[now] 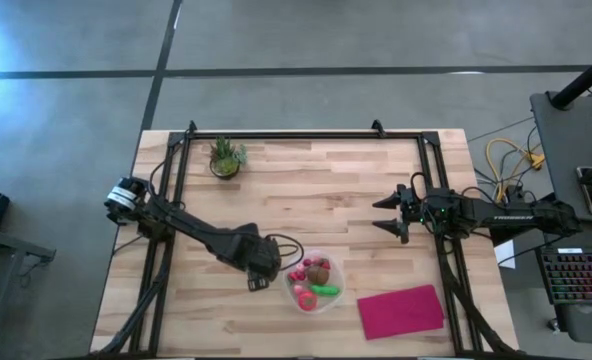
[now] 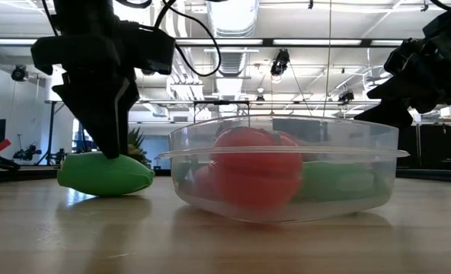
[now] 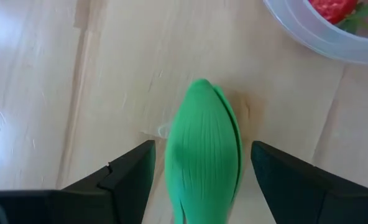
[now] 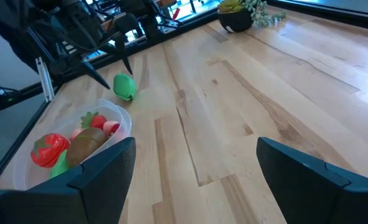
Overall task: Pick and placing Produce into tupperware
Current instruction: Put the yellow corn into the transparent bin
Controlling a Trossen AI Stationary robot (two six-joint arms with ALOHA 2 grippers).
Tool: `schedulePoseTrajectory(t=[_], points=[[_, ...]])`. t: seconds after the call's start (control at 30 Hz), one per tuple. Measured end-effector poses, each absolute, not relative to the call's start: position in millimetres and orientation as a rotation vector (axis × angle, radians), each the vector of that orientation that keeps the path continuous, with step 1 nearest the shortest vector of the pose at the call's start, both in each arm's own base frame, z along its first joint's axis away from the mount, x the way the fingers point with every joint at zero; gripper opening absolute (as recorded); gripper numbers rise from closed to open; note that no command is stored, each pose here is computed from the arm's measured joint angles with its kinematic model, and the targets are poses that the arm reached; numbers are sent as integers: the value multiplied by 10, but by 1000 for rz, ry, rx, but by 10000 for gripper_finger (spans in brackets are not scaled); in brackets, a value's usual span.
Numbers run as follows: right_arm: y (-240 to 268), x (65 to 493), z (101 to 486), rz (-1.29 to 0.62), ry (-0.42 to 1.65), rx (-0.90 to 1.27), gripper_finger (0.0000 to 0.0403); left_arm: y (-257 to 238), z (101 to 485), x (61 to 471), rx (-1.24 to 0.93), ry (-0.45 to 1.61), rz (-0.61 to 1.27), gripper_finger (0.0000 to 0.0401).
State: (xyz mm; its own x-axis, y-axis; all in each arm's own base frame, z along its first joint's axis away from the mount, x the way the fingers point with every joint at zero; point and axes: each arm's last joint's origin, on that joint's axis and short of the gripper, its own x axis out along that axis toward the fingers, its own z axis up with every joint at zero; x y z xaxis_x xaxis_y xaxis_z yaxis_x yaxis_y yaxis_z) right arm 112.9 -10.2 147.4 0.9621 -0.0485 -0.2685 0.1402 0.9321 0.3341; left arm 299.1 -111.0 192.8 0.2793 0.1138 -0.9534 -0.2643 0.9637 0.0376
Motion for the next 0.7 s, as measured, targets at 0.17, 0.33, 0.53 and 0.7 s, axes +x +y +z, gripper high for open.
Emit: schedulePoseTrajectory(t=[0.17,0.33,0.53,0.7], points=[[-102,1129,1474,-98,260,359,327,-1126,1927,2980,-133,1267,252,250],[-102,1129,1474,-98,260,359,327,-1158,1923,2965,-123,1269,242,250],[-102,1129,1474,-98,260,359,327,-1162,1898,2950,-97,1274,229,250],[-102,1129,1474,-98,260,359,327,-1155,1834,2938,-97,1262,229,250]])
